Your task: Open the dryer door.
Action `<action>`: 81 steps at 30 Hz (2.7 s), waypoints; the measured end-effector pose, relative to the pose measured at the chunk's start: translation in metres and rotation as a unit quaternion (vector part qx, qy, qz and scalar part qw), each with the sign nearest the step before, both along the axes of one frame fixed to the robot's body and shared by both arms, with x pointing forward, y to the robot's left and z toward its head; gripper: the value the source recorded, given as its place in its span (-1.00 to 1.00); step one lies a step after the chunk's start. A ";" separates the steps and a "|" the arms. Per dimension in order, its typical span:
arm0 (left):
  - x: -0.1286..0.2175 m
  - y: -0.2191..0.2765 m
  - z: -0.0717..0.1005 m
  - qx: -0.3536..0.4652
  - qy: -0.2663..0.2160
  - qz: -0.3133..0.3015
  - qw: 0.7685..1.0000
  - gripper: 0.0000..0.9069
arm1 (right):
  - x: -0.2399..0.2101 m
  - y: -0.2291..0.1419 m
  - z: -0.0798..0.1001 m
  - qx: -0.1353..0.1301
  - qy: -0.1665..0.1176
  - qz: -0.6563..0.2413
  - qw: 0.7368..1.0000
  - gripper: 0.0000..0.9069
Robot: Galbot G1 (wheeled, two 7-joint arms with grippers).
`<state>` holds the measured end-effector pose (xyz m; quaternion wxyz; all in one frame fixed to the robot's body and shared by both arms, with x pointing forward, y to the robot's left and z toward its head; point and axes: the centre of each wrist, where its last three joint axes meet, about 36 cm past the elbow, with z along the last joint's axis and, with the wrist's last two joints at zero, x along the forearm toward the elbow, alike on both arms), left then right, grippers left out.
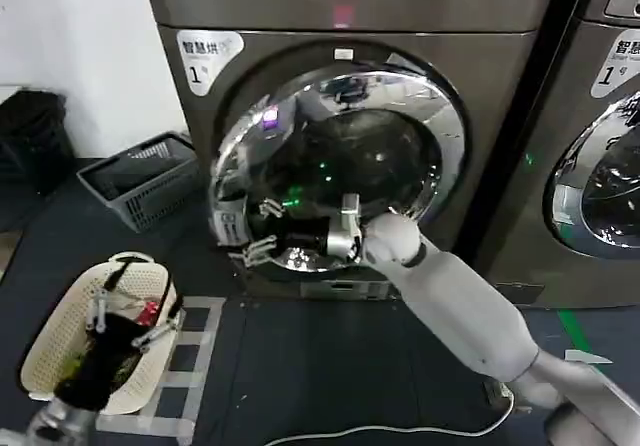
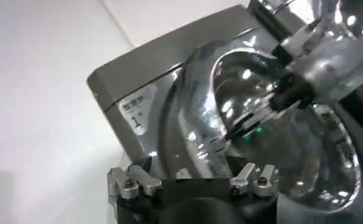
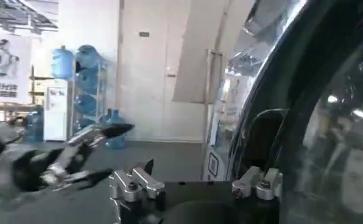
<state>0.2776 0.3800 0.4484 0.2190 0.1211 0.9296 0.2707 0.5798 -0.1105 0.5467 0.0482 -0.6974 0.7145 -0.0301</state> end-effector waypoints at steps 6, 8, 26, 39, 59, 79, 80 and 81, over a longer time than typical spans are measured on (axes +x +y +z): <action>0.021 0.006 0.010 -0.025 0.003 0.004 1.000 1.00 | -0.008 -0.014 0.001 -0.006 -0.002 0.032 0.999 1.00; 0.028 0.006 0.012 -0.027 0.000 0.001 1.000 1.00 | -0.010 -0.020 0.002 -0.006 -0.006 0.048 0.999 1.00; 0.092 -0.009 0.008 0.005 0.027 -0.072 0.997 1.00 | -0.021 -0.073 0.000 -0.005 -0.004 0.106 0.994 1.00; 0.116 -0.028 0.005 0.023 0.036 -0.125 0.991 1.00 | -0.039 -0.128 0.008 -0.001 -0.006 0.070 0.998 1.00; 0.130 -0.078 0.001 0.017 0.019 -0.209 0.978 1.00 | -0.201 -0.296 0.035 0.036 -0.120 -0.294 0.948 1.00; 0.157 -0.138 -0.012 0.002 0.023 -0.280 0.960 1.00 | -0.406 -0.401 0.012 -0.095 -0.216 -0.839 0.490 1.00; 0.159 -0.142 -0.012 0.001 0.022 -0.283 0.959 1.00 | -0.413 -0.404 0.011 -0.096 -0.215 -0.860 0.454 1.00; 0.161 -0.145 -0.012 0.000 0.022 -0.286 0.958 1.00 | -0.421 -0.408 0.008 -0.098 -0.216 -0.876 0.419 1.00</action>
